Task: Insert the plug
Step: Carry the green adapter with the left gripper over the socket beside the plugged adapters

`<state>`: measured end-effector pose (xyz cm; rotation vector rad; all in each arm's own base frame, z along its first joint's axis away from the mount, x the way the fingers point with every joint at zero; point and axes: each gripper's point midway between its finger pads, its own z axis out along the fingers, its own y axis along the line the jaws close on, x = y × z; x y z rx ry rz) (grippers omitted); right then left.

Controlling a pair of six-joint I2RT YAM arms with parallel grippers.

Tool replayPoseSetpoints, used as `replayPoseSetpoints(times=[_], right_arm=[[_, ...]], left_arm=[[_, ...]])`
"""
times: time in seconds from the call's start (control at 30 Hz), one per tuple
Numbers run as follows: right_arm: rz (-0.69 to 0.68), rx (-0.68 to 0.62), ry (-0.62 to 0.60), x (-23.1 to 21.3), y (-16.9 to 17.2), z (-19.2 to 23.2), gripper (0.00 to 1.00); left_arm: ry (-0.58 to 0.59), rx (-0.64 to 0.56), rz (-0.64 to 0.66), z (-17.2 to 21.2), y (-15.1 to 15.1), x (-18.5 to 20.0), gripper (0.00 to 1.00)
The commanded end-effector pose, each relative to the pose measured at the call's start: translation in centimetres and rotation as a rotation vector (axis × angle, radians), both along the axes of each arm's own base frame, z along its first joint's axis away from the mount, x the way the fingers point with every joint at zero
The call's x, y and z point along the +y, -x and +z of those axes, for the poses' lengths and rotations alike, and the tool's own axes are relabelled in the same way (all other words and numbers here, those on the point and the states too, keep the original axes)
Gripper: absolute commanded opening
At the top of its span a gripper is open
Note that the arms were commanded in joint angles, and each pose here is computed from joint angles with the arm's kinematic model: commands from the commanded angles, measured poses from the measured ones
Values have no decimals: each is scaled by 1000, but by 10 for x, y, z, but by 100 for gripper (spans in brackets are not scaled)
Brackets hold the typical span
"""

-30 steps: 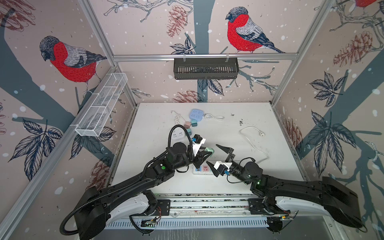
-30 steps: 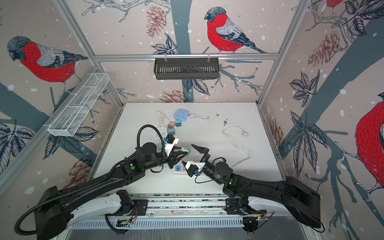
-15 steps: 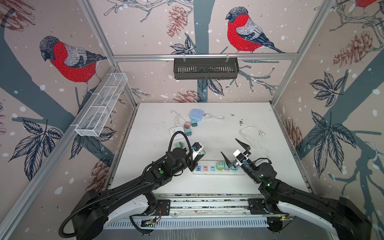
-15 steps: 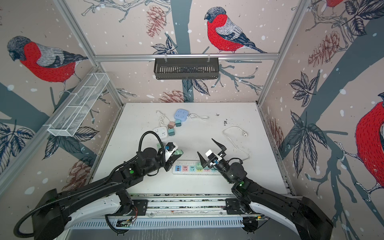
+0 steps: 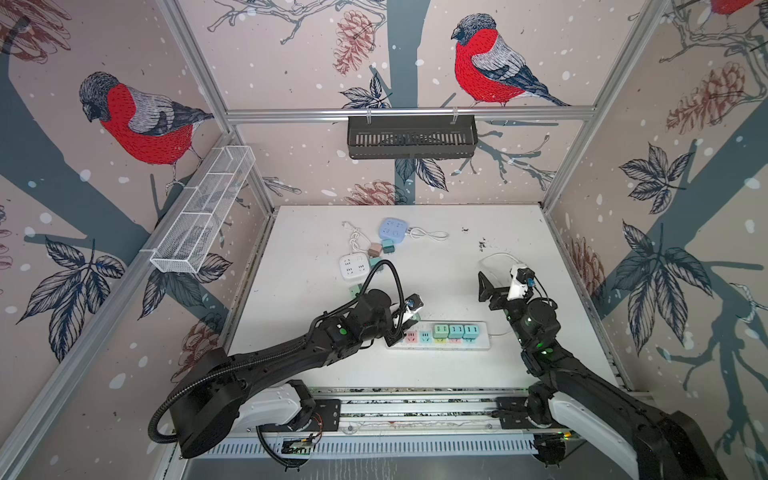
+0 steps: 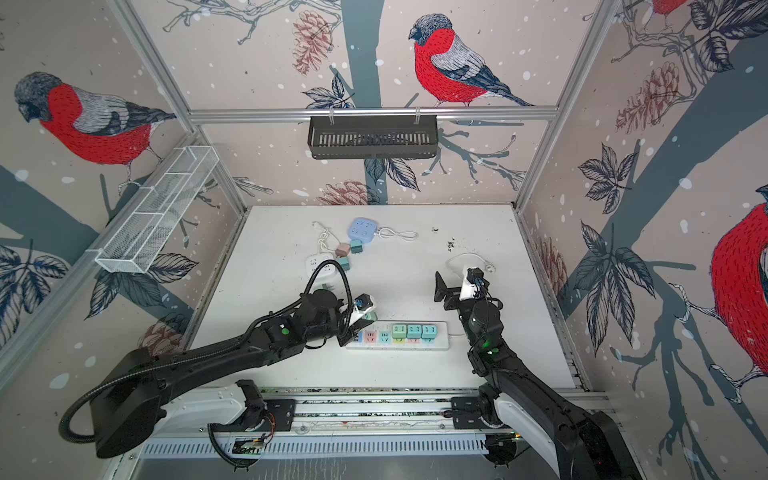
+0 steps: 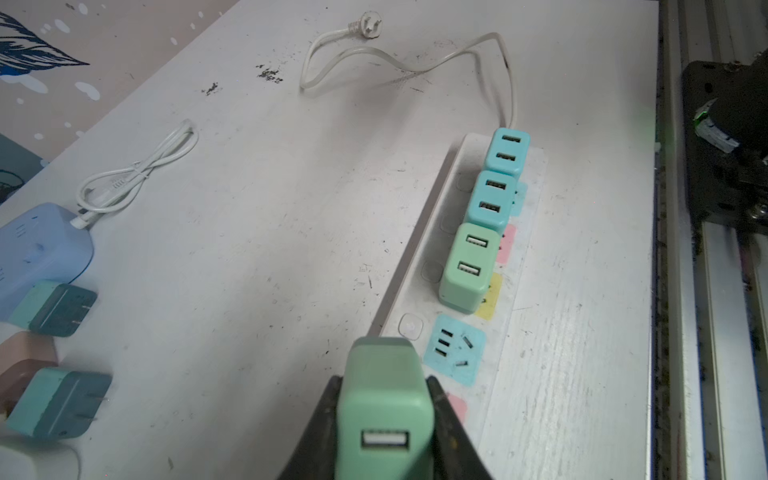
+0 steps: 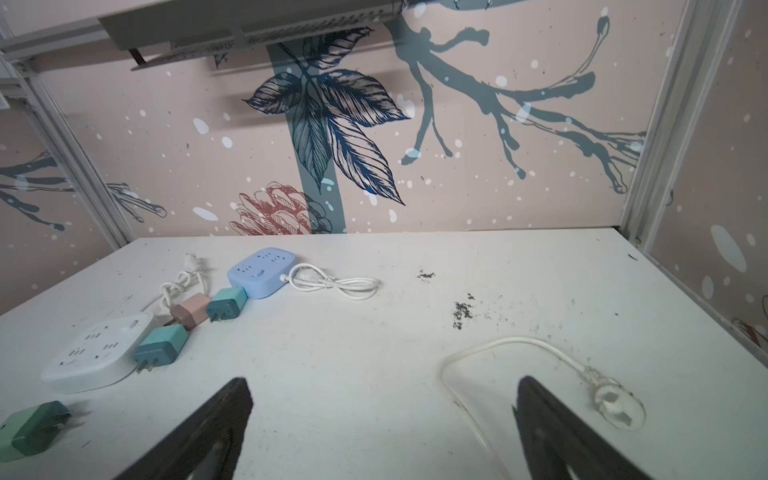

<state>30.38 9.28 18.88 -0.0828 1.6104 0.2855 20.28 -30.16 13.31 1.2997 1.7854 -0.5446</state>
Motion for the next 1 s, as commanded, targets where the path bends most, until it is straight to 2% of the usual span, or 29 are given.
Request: replayPoseSetpoints(times=[0.0,0.27,0.97], right_arm=[[-66,4,-82,-14,-5,-1,100],[-119,4,-127,-27,-2,-11,99],[-32,74,-66,-4,-17,-20,100]], left_arm=[[-29,17,-106,-4,12,-11,0],[-168,52,-112,-27,11,-21,0],[-355,117,-174,-66,13,-44,0]])
